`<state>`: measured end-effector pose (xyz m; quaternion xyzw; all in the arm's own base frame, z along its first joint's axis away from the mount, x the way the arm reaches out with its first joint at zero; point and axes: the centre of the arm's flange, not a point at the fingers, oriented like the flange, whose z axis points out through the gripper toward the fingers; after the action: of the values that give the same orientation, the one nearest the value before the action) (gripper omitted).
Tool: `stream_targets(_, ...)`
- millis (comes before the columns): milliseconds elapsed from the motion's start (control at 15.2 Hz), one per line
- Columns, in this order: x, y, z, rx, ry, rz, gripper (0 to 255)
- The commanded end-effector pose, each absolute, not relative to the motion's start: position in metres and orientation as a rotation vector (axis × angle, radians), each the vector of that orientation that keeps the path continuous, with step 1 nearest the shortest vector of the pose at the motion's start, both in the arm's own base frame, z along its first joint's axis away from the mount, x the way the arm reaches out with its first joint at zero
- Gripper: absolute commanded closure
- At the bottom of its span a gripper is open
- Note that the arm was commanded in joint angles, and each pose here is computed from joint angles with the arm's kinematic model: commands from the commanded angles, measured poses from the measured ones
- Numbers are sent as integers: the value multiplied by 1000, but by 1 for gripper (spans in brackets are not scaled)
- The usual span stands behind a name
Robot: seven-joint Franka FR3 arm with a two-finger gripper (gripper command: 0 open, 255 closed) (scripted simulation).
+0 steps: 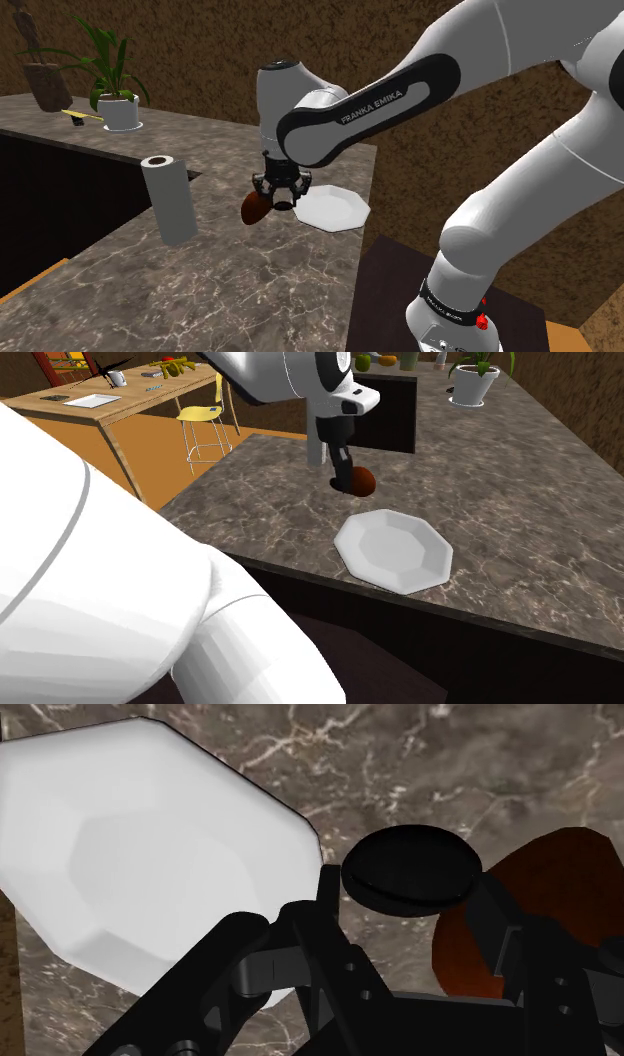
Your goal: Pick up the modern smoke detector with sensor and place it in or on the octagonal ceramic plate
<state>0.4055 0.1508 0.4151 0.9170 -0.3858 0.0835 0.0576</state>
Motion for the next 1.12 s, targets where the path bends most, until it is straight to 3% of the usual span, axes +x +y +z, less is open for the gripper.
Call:
stream_targets(0,405,150,427,2780,-1169,252,255)
stream_targets(1056,359,-15,427,2780,-1169,252,255)
